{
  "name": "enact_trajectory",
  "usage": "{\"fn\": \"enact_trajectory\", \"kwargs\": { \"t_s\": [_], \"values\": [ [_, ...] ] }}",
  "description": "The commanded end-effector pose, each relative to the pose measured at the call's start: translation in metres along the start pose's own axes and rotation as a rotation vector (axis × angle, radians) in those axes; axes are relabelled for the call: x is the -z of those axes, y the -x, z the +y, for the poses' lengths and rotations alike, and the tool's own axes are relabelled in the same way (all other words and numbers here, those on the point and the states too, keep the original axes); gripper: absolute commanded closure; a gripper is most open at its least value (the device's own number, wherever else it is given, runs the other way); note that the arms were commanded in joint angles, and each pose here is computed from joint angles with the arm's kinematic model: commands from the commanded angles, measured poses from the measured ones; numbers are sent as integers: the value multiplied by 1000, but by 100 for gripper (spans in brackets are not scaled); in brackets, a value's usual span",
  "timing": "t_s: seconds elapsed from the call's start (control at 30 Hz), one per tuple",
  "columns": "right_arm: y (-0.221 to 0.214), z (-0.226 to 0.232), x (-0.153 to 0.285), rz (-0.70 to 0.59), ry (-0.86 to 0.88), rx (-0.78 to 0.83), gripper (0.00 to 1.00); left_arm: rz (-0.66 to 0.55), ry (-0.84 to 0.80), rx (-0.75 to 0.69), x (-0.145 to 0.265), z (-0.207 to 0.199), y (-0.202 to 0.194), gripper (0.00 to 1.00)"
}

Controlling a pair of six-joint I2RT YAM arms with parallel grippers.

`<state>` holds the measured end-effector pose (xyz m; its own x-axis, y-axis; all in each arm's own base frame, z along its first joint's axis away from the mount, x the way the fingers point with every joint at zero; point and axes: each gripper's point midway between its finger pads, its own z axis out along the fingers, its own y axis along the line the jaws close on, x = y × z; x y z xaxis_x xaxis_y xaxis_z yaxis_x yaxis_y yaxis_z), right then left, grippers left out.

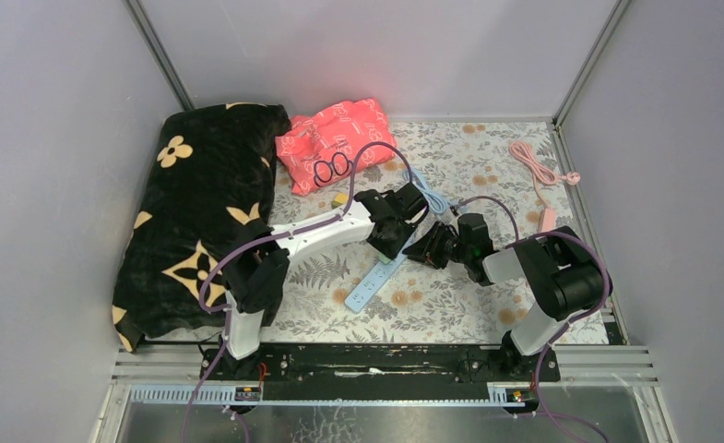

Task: Insert the plug
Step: Insert the plug into the socket.

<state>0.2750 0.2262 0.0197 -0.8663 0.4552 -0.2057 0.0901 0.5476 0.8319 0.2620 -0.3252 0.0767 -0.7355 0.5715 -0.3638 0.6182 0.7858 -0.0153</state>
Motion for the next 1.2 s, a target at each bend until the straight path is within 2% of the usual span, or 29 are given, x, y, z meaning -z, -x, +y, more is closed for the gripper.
{"fn": "enact_trajectory", "kwargs": {
  "t_s": [0.0, 0.47, 0.87, 1.17],
  "values": [
    [-14, -37, -4, 32, -148, 0, 64, 33, 39, 1, -10, -5, -9, 100],
    [-18, -35, -8, 49, -155, 15, 65, 77, 26, -24, -30, -15, -24, 100],
    [-19, -33, -8, 54, -151, 26, 65, 91, 19, 43, -35, 10, -41, 100],
    [-19, -32, -7, 53, -152, 31, 65, 114, 27, 27, -46, -5, -47, 100]
  ]
}}
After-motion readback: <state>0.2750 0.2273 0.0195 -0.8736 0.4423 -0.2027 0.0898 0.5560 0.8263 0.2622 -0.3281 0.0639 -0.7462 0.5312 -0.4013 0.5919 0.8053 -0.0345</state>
